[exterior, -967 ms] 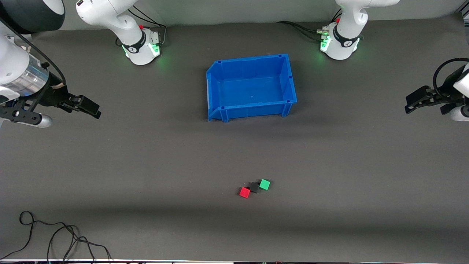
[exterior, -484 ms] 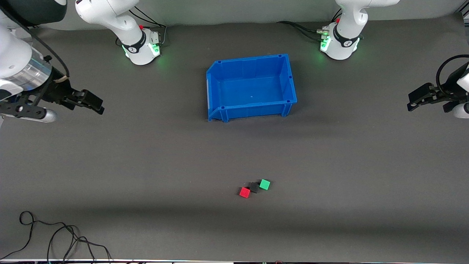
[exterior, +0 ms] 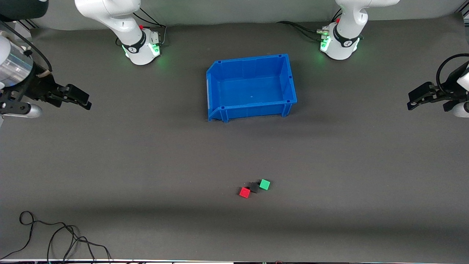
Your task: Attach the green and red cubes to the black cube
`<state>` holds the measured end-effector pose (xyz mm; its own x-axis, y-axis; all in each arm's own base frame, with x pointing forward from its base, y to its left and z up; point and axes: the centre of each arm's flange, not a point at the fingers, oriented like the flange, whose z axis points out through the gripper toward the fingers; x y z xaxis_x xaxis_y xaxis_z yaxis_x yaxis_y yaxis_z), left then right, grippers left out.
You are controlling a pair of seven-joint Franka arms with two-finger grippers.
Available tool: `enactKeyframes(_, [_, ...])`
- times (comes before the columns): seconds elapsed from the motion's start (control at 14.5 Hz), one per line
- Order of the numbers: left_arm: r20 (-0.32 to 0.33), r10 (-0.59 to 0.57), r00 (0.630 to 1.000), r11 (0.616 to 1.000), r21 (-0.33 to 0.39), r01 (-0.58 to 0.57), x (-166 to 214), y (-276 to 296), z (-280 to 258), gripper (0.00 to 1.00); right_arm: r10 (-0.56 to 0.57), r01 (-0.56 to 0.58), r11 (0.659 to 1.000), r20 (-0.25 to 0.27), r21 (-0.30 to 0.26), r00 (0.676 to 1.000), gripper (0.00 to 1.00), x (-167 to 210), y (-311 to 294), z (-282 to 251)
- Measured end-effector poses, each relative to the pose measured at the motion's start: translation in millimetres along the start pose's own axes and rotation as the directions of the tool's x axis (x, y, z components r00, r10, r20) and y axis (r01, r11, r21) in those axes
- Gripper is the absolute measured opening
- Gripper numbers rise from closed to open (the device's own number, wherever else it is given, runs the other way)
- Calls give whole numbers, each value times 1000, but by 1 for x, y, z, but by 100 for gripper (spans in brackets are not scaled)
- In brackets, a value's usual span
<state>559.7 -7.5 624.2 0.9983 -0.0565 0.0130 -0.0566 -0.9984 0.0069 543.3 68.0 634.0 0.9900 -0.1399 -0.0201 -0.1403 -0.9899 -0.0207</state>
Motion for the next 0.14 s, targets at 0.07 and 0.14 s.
enactKeyframes(0.07, [0,0,1000,1000,0,0,0,0,0,100,-6,6,1000,-1,-1,1000,100,-2,-3,-2])
enactKeyframes(0.14, [0,0,1000,1000,0,0,0,0,0,100,-12,12,1000,-2,-1,1000,100,-4,-6,-2])
